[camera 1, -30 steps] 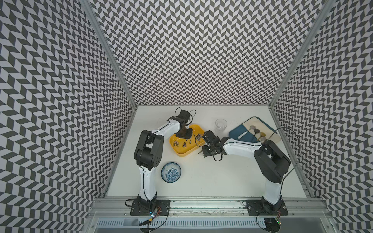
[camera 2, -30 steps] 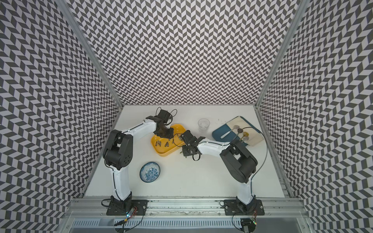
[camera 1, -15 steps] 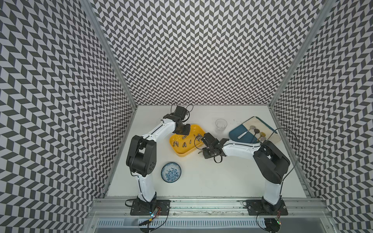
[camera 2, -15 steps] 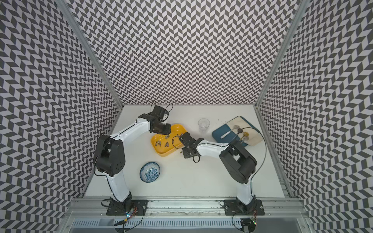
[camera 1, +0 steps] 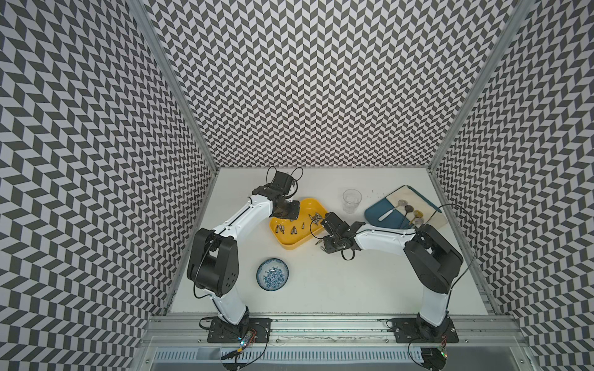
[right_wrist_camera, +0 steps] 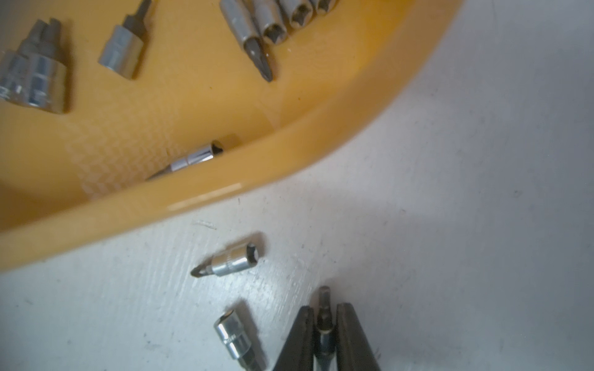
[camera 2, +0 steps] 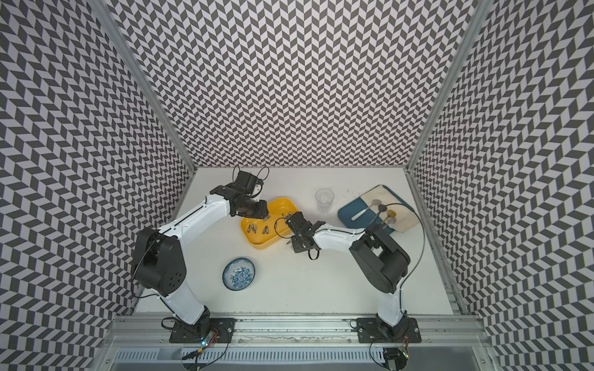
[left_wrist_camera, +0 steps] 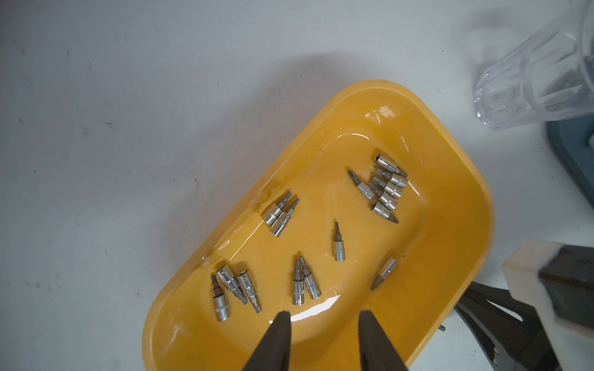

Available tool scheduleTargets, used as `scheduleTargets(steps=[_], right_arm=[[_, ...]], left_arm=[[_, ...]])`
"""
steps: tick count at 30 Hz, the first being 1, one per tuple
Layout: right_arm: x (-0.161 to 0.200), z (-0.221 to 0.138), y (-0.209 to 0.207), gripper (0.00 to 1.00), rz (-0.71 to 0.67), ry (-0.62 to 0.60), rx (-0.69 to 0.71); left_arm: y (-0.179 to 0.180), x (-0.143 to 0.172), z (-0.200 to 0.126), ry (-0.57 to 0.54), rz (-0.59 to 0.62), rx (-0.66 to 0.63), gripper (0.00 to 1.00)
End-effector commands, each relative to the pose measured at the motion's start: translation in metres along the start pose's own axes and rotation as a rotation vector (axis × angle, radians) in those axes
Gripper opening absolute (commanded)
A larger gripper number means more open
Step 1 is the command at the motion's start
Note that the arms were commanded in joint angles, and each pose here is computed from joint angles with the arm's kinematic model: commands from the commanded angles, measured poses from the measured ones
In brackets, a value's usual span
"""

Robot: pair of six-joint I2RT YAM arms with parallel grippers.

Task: Put the bit on the desktop into the storage box
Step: Pick up the screwdriver bit from the center of the board.

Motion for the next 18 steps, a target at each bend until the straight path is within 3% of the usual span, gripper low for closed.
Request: scheduleTargets(steps=[1, 6, 10, 18], right_arm=[[0.016, 0.002, -0.002, 0.15, -0.021, 0.046, 0.005], [0.016, 0.001, -0.002, 0.1, -0.022, 0.046, 0.0], [0.012, -0.006, 0.001, 0.0, -0.031, 0.027, -0.019], [-0.02, -0.051, 0.004, 0.0, -0.043, -0.067, -0.025]], left_arm=[[-0.003, 0.007, -0.014, -0.013, -0.02, 0.028, 0.38], [-0.007, 0.02, -0.02, -0.008, -0.027, 0.04, 0.38], [-0.01, 0.035, -0.021, 0.01, -0.047, 0.037, 0.37], [-0.016, 0.053, -0.037, -0.005, -0.076, 0.04, 0.37]])
Point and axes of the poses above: each gripper's point midway between its finger pads, its own z axis out along the fingers, its own y axis along the line the jaws close on, x = y × z, the point moved 6 cm from there along -z, back along the fingers, and after that the axes turned 2 degrees about -z, right-handed, at the moved point
